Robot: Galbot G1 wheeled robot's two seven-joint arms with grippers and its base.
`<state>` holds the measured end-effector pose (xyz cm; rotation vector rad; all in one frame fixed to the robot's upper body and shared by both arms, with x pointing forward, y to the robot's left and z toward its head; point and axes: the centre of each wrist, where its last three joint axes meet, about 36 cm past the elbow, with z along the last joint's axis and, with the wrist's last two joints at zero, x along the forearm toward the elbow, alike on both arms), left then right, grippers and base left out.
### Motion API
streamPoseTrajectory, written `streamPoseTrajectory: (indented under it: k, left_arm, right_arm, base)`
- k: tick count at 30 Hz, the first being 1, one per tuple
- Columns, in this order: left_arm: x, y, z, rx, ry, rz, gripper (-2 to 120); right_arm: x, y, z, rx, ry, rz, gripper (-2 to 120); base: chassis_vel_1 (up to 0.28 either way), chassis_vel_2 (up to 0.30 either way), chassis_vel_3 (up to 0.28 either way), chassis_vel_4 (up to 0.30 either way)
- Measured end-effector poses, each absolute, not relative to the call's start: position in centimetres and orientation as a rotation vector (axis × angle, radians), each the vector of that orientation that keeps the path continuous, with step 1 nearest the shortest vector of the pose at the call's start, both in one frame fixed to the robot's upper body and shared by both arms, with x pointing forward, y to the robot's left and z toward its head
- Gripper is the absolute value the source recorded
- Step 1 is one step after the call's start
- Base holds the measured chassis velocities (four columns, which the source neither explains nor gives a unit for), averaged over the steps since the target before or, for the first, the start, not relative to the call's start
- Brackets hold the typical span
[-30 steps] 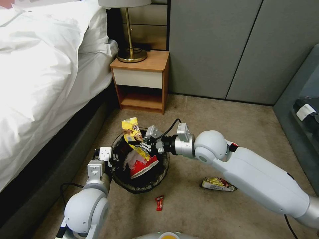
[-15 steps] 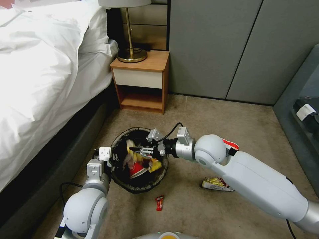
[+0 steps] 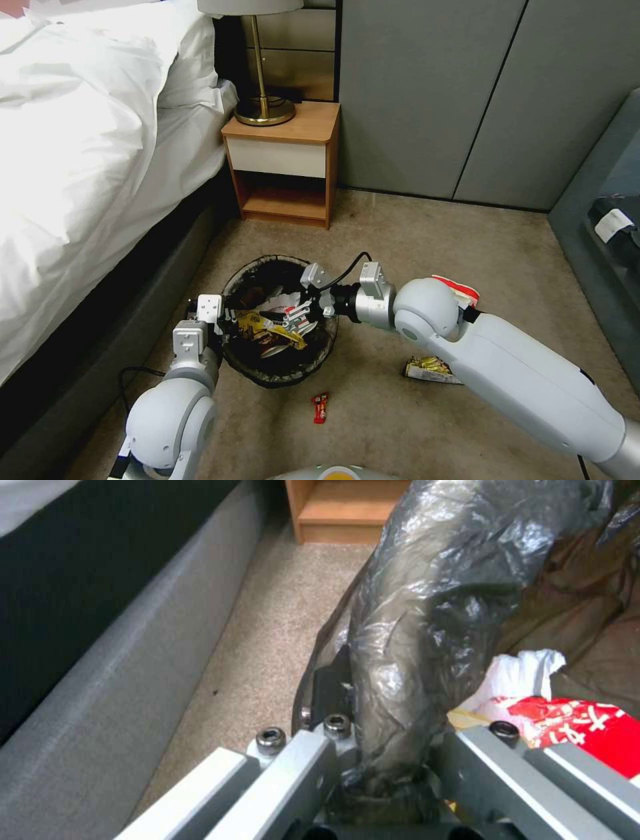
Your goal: Pick up the trash bin, then pick up the garbage from the floor and place it into the trash bin.
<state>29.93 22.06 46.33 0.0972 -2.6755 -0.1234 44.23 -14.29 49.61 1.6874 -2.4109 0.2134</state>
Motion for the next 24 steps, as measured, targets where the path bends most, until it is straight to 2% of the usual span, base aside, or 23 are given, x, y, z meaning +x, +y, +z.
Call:
streamPoseTrajectory:
  k: [8, 12, 19, 24]
  left_arm:
    - [30.1, 22.2, 46.1, 0.101, -2.67, -0.126, 0]
    - [30.1, 22.2, 46.0, 0.1, -2.669, -0.126, 0]
    - [30.2, 22.1, 46.0, 0.097, -2.672, -0.123, 0]
    - [30.1, 22.3, 46.0, 0.103, -2.671, -0.126, 0]
  right_arm:
    - [43.2, -20.8, 53.8, 1.576, -2.593, 0.2, 100]
    - [42.7, -23.3, 54.0, 1.501, -2.644, 0.207, 100]
    - [42.0, -30.5, 54.0, 1.199, -2.842, 0.26, 100]
    - [41.4, -33.3, 52.9, 1.006, -2.937, 0.209, 100]
  base:
    - [0.0, 0.0, 0.0, 0.0]
    - [0.0, 0.0, 0.0, 0.0]
    - [0.0, 0.0, 0.0, 0.0]
    - [0.0, 0.0, 0.0, 0.0]
